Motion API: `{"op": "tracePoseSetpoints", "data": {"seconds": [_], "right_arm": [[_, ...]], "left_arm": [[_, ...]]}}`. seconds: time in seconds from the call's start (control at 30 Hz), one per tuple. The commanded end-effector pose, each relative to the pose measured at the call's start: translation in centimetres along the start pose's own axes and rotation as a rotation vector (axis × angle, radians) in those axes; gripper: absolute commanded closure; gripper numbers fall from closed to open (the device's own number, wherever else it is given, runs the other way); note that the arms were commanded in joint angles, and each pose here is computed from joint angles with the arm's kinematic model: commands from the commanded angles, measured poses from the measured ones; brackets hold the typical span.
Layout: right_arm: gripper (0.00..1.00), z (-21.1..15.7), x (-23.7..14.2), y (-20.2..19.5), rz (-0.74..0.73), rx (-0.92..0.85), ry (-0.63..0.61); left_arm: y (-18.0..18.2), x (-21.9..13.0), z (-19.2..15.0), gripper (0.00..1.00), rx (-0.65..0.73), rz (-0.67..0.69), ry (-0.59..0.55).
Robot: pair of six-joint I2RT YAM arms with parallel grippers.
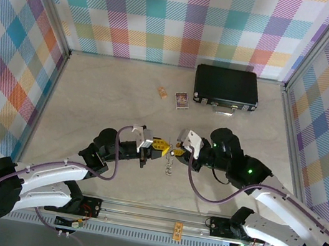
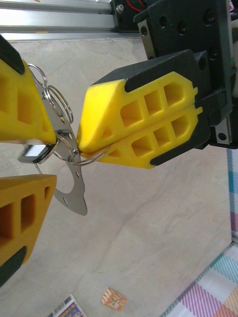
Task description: Put the keys on the keyring
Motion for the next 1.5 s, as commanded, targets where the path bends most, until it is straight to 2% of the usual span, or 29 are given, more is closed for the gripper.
{"op": "tracePoseSetpoints", "data": {"seconds": [0.0,0.2,0.4,0.57,0.63,0.7,0.9,1.2,1.47], "right_arm": [[0.76,1.3,0.2,0.3,0.026,0.003,-0.071],[0.77,1.2,0.9,0.4,0.051,0.013,-0.061],[0.92,0.7,1.2,0.7,0.066,0.024,-0.044],[0.89,0.4,1.4,1.2,0.090,0.054,-0.048],[0.79,0.4,1.4,1.1,0.081,0.070,-0.051],[0.76,0.5,1.0,0.7,0.044,0.089,-0.066],[0.77,1.5,-0.9,-0.1,-0.021,0.128,-0.177],[0.76,3.9,-1.6,-0.9,0.045,0.236,-0.289],[0.78,4.4,-0.9,-0.8,0.117,0.263,-0.294]], "left_arm": [[-0.7,-0.3,1.8,1.00,0.010,-0.037,-0.073],[-0.9,-0.5,2.0,1.00,0.006,-0.040,-0.076],[-1.1,-0.9,3.0,1.00,-0.002,-0.051,-0.142],[-1.4,-0.7,3.8,1.00,-0.020,-0.077,-0.186],[-1.4,-0.7,3.9,1.00,-0.029,-0.087,-0.202],[-1.4,-0.6,3.8,1.00,-0.033,-0.087,-0.203],[-1.4,-0.7,3.6,1.00,-0.035,-0.089,-0.199],[-1.7,-0.7,3.8,1.00,-0.030,-0.104,-0.198],[-2.0,-0.8,4.1,1.00,-0.027,-0.115,-0.202]]}}
Point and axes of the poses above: each hand's point on the last joint's axis, 136 mm out from that joint toward the fingers, its own x axis out along the fingers, its own y axis along the line the jaws close on, z = x × y, the point moved 2 cm from there along -x, back along the fingers, and after that the axes turned 8 degrees about -x, right-handed, at the moved point
